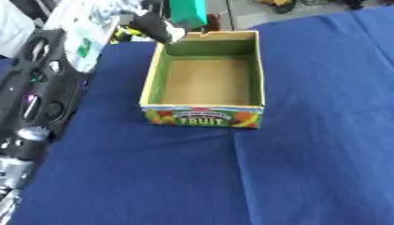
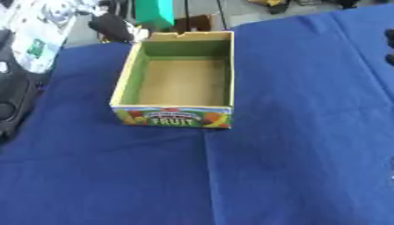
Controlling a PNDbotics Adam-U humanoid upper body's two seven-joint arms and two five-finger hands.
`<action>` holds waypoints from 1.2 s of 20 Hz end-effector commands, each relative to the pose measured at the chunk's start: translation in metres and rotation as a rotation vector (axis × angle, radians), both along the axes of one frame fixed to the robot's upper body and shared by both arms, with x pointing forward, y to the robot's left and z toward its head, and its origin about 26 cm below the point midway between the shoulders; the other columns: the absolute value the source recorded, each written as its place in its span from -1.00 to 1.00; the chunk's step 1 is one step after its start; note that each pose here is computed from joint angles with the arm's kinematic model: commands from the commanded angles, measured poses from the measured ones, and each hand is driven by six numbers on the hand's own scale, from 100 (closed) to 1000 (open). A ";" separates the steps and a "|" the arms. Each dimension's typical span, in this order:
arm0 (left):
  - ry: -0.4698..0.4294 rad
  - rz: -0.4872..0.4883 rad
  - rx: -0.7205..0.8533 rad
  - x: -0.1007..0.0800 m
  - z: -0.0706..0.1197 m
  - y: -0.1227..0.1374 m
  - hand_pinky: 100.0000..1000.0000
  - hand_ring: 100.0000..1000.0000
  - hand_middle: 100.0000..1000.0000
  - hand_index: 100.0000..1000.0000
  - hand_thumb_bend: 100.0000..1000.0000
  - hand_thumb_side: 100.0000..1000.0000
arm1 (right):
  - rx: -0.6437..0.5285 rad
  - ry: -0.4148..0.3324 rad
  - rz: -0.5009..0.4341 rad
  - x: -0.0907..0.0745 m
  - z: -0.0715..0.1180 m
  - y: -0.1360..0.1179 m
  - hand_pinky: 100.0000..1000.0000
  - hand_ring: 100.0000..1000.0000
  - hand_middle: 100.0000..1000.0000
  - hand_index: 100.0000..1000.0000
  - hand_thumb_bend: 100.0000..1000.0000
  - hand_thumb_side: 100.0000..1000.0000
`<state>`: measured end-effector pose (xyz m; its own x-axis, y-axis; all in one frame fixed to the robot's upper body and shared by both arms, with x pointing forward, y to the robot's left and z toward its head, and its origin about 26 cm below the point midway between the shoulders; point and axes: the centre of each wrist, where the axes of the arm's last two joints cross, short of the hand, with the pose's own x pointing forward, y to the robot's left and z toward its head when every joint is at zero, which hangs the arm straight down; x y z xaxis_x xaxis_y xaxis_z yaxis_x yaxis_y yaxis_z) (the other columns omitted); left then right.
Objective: Pick up objects on the table and place them in the box.
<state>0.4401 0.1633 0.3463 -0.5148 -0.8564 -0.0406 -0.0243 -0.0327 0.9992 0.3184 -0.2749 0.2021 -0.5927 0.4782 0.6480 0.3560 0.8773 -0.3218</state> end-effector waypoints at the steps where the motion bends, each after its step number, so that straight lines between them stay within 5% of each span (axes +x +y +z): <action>1: 0.006 -0.036 -0.007 0.001 0.004 -0.013 -0.33 -0.18 -0.08 0.49 -1.00 -0.19 | -0.006 -0.024 0.015 -0.001 0.007 0.002 0.71 0.79 0.61 0.80 -1.00 1.00; 14: 0.187 0.026 0.037 0.035 -0.054 -0.028 -0.24 -0.09 -0.01 0.57 -1.00 -0.05 | -0.006 -0.040 0.033 -0.001 0.013 0.006 0.71 0.79 0.61 0.80 -1.00 1.00; 20: 0.200 0.056 0.099 0.041 -0.068 -0.027 -0.20 -0.06 0.01 0.58 -1.00 -0.03 | -0.007 -0.043 0.033 -0.001 0.013 0.006 0.71 0.79 0.61 0.80 -1.00 1.00; 24: 0.229 0.076 0.171 0.044 -0.074 -0.026 0.04 0.18 0.20 0.74 -1.00 0.03 | -0.006 -0.042 0.033 -0.001 0.013 0.006 0.71 0.79 0.61 0.80 -1.00 1.00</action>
<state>0.4839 0.1347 0.2611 -0.4682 -0.8824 -0.0464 0.2312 -0.1730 0.9574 0.3201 -0.2699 0.2063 -0.6099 0.4633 0.6429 0.3403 0.8858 -0.3154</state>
